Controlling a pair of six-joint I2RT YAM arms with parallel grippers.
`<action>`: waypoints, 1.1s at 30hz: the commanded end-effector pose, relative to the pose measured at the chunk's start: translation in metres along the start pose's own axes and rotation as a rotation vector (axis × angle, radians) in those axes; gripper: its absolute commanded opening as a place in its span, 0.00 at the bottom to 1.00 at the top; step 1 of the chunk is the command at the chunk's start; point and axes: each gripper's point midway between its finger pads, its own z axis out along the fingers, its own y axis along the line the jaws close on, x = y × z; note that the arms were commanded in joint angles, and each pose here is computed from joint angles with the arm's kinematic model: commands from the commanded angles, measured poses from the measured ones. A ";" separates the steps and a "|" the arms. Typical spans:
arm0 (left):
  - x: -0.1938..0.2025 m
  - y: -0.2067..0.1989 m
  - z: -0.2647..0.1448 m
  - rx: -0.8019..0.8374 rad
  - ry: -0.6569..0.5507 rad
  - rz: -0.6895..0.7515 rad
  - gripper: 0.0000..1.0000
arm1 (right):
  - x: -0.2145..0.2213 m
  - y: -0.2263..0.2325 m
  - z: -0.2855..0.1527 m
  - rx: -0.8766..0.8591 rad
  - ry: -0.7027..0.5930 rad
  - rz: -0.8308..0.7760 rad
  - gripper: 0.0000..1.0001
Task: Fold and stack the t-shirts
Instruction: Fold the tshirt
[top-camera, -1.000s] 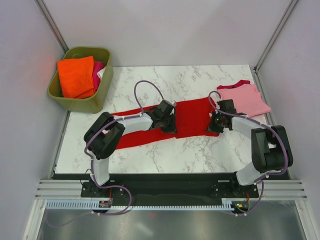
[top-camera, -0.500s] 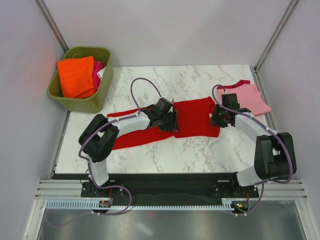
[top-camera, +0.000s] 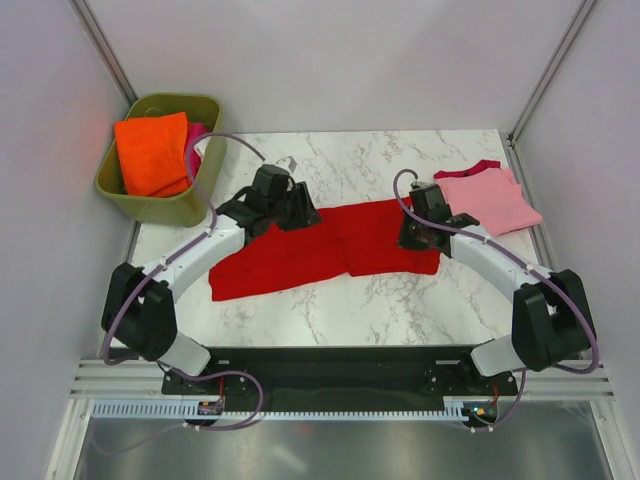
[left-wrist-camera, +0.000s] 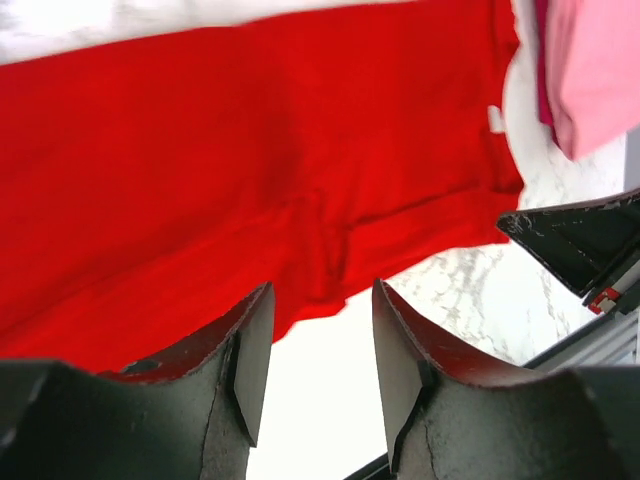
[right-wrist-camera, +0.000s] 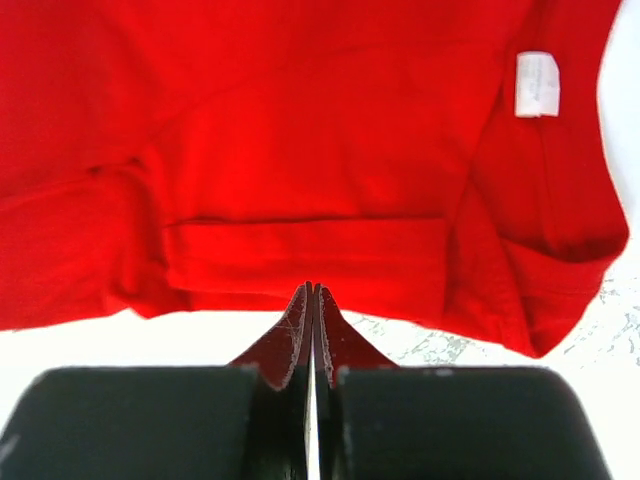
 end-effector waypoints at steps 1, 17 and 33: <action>-0.004 0.028 -0.020 -0.037 -0.014 -0.001 0.50 | 0.006 -0.021 0.022 0.116 0.014 0.023 0.00; 0.000 0.097 -0.043 -0.182 -0.060 -0.090 0.49 | 0.028 -0.077 0.090 0.320 0.152 -0.002 0.00; 0.044 0.144 -0.031 -0.326 -0.005 -0.123 0.48 | -0.144 -0.047 0.232 0.306 0.048 0.018 0.00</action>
